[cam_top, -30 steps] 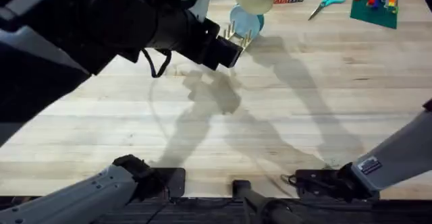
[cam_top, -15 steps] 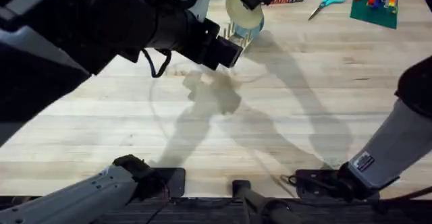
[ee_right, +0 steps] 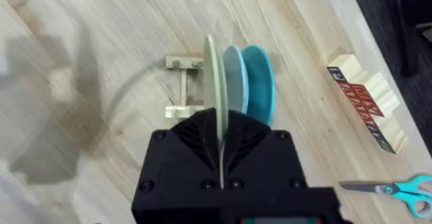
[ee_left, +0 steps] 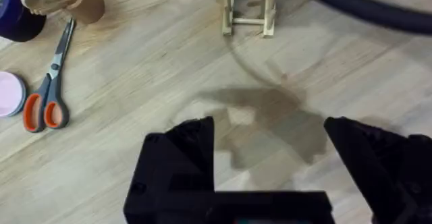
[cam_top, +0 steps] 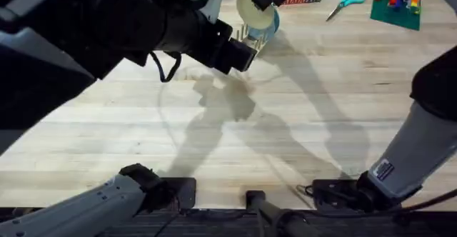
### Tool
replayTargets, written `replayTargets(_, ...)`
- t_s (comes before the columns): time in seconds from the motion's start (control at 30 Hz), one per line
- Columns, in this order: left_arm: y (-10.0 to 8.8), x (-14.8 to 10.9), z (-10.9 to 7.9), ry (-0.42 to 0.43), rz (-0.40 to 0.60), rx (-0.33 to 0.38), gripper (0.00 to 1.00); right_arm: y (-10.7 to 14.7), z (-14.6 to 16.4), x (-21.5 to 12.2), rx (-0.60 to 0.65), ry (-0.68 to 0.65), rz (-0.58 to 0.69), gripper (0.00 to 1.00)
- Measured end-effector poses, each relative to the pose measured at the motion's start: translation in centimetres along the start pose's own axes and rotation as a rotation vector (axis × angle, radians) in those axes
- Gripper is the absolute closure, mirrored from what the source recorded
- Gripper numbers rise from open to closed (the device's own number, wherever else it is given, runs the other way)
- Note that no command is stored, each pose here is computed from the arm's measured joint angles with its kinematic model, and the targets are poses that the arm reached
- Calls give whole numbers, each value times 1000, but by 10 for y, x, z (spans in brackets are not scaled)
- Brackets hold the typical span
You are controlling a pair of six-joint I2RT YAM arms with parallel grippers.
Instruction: Pick up the plates from the table one by one and place each into a slot on the dish rack.
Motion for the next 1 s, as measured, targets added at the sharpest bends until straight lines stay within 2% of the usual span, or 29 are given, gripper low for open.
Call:
replayTargets(0.37, 0, 0, 0, 0, 0, 0, 8, 9, 2, 26, 6, -27, 50, 973)
replayTargets(1.0, 0, 0, 0, 0, 0, 0, 8, 9, 2, 26, 6, -28, 51, 973)
Point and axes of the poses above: each hand's point on the last joint's axis, 136 mm out from that joint toward the fingers, its own x axis out along the fingers, its own z axis along the line the jaws close on, y = z × x, the point moved 3 cm from there along -x, back along the fingers, and after that the axes turned 4 degrees about x, right-handed, at the moved point
